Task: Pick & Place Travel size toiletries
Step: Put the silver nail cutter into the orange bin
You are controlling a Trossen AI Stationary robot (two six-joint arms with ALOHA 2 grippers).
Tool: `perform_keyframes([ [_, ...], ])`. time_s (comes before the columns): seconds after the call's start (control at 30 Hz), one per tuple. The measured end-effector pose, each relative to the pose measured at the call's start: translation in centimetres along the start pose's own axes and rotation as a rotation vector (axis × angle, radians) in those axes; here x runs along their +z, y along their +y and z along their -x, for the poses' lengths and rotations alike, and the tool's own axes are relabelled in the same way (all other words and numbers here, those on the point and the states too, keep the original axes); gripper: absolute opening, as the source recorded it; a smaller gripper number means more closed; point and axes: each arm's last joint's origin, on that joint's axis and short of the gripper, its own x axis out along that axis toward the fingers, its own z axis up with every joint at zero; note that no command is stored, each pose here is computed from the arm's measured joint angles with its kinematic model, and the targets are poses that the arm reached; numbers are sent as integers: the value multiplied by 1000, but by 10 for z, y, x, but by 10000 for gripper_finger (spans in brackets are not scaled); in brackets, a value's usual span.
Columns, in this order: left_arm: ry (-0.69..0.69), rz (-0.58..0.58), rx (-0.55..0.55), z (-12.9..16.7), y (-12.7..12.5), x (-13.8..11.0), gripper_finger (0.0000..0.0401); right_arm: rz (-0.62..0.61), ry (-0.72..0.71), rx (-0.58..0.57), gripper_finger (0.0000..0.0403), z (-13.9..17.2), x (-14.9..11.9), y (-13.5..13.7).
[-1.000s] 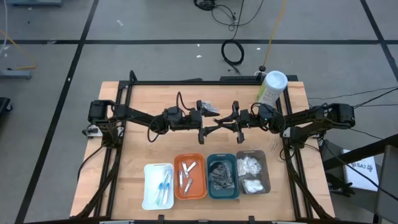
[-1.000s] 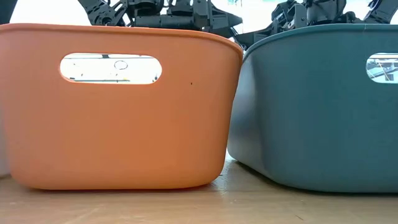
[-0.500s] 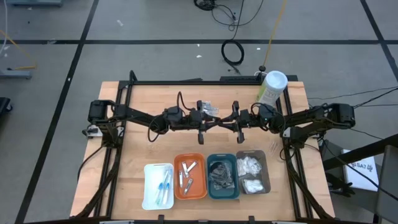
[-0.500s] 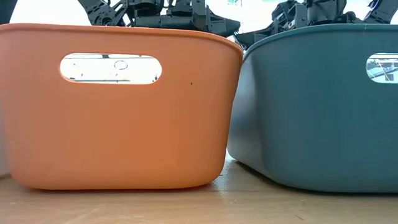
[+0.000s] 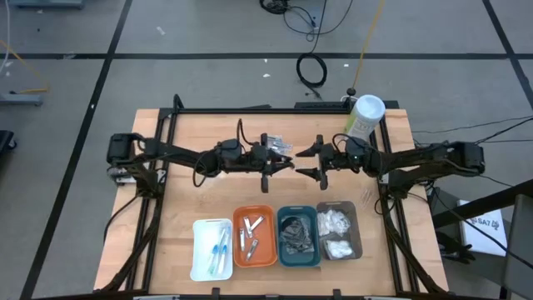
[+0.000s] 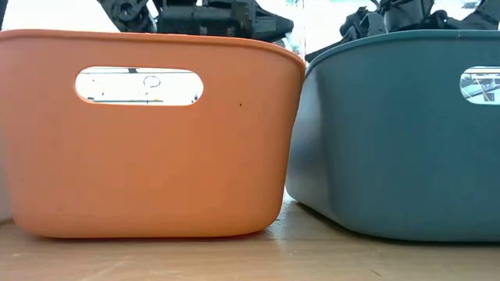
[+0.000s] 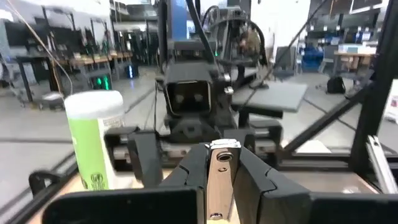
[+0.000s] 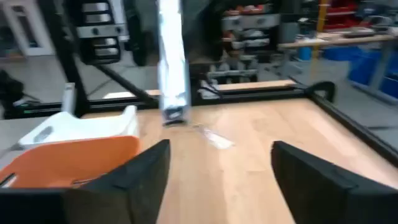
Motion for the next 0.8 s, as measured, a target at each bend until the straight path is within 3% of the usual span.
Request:
perform_keyframes([
  [0.1,67,51,-33,9,-4,11,30,-5,17,-79,286,10,7,1],
  [0.27,254,231,-202,25,-20,18,30,-10,52,-173,296,28,17,4],
  [0.53,603,421,-318,52,-77,-23,30,-9,52,-183,274,40,24,8],
  [0.63,674,513,-314,63,-94,-40,30,-9,56,-183,268,40,23,8],
  [0.8,708,659,-208,80,-114,-56,30,-11,56,-183,265,40,23,8],
])
